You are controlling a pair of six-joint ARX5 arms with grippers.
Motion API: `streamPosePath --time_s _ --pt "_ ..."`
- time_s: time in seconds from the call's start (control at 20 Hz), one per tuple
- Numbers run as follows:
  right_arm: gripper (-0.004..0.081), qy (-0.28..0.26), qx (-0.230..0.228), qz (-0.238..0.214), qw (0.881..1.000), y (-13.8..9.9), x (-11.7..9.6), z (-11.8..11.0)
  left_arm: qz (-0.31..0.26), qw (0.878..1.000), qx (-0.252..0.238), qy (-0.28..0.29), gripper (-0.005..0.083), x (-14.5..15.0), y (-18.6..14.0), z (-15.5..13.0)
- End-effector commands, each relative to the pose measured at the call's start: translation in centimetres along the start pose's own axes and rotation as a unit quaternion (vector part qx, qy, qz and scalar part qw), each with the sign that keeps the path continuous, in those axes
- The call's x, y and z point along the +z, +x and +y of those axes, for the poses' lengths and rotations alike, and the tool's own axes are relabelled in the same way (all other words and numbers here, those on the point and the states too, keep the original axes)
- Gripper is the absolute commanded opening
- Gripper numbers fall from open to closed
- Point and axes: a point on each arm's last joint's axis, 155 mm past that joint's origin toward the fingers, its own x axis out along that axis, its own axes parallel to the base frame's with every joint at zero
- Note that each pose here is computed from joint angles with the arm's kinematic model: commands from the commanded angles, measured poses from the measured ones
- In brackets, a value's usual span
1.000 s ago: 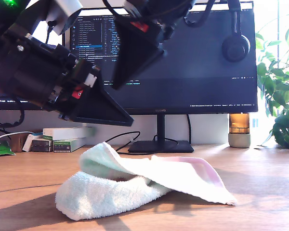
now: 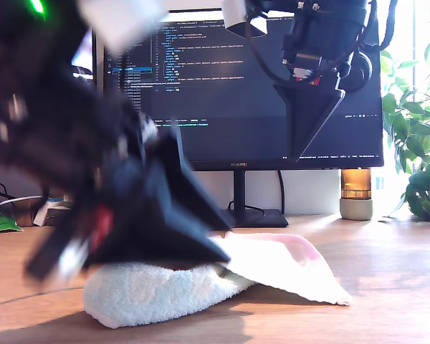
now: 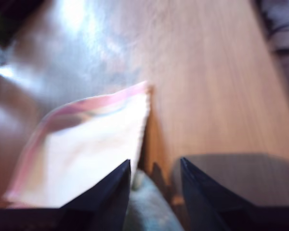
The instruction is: Fold the tea towel to a neat square and place it to the right
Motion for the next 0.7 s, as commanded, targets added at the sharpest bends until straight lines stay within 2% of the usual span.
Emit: streamPosePath --time_s 0.0,0.35,0.5,0.65 --pt "-0.001 0.004 -0.009 -0.012 1.0 -0.9 0.2 -0.5 -0.01 1.0 0.009 0.02 0.0292 0.6 0.6 0.2" --pt "-0.001 0.006 -0.01 -0.012 1.0 -0.9 0.2 -0.5 0.036 0.996 0.007 0.087 0.0292 -1.0 3.5 -1.0" --pt "-0.001 0.009 -0.01 -0.011 1.0 -0.9 0.0 -0.8 0.061 0.993 0.028 0.097 0.0291 -2.0 4.4 -0.3" --pt "-0.001 0.017 -0.013 -0.012 1.0 -0.9 -0.2 -1.2 0.064 0.993 0.027 0.098 0.029 -2.1 5.2 -0.2"
